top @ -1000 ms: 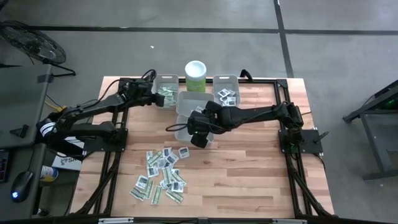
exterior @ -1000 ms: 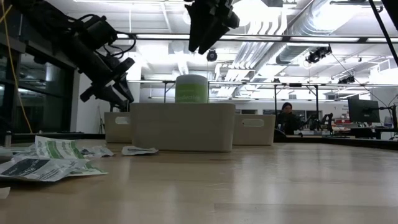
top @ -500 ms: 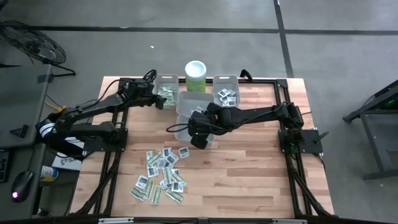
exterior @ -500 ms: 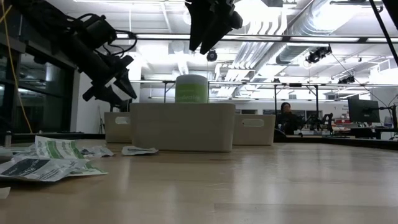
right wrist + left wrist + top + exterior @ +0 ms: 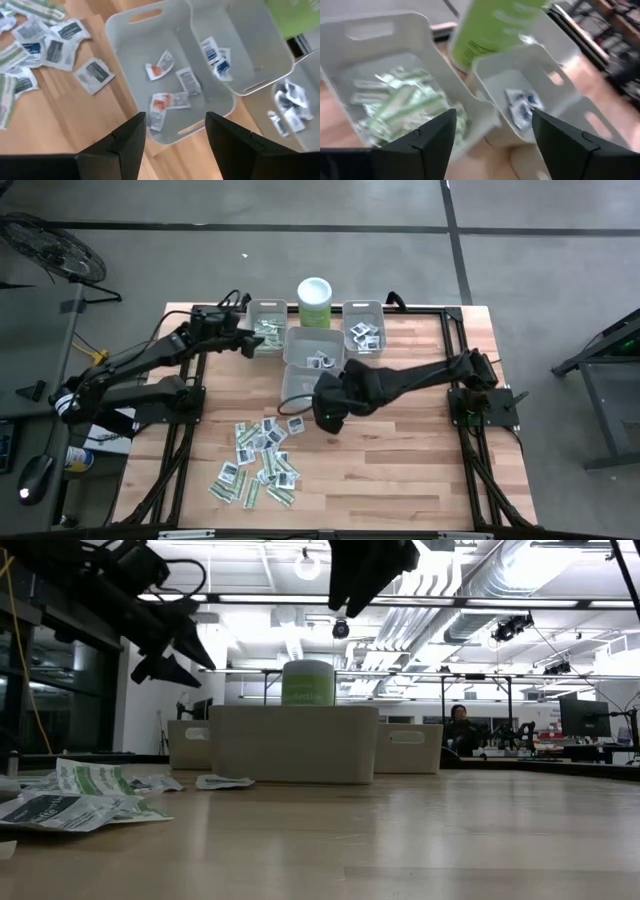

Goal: Pick & Place First Aid Supplies
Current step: Put the towelette pack into the right bin

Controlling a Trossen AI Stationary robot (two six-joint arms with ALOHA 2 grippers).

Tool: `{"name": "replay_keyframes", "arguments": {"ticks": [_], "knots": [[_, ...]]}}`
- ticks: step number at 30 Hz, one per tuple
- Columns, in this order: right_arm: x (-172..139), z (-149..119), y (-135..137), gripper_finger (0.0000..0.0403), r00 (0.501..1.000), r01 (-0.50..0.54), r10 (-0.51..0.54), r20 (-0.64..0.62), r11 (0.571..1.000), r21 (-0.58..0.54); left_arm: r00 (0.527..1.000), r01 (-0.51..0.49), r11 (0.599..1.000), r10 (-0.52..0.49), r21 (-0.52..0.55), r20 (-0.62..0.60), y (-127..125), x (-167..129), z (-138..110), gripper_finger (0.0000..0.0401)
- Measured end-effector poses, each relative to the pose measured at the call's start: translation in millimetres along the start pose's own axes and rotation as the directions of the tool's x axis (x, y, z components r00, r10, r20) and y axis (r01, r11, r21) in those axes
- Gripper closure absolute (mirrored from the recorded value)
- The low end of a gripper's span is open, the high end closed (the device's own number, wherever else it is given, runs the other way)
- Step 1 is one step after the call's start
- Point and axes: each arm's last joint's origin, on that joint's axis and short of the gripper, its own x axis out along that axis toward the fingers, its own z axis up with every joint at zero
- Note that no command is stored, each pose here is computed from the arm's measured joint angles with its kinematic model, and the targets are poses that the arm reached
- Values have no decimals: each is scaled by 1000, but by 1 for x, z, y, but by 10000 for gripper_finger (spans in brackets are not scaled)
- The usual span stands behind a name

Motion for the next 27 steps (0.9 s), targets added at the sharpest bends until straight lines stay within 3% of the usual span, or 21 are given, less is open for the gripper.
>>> {"name": "replay_keyframes", "arguments": {"ticks": [5,12,19,22,27], "knots": [[12,-15,13,204,999,-27,27,-19,1000,4,994,106,994,-106,-8,-31,-4,-13,-2,142],[39,-31,31,204,983,-184,182,-40,981,-61,980,182,983,-183,-27,-74,-13,-23,-9,142],[61,-40,52,210,914,-374,404,27,868,-328,957,260,966,-258,-1,-136,-33,-23,-20,142],[69,-42,57,218,888,-404,451,90,857,-319,948,281,959,-275,19,-159,-42,-24,-26,142],[77,-43,59,239,867,-427,460,190,884,-192,931,308,951,-294,32,-217,-56,-28,-39,142]]}}
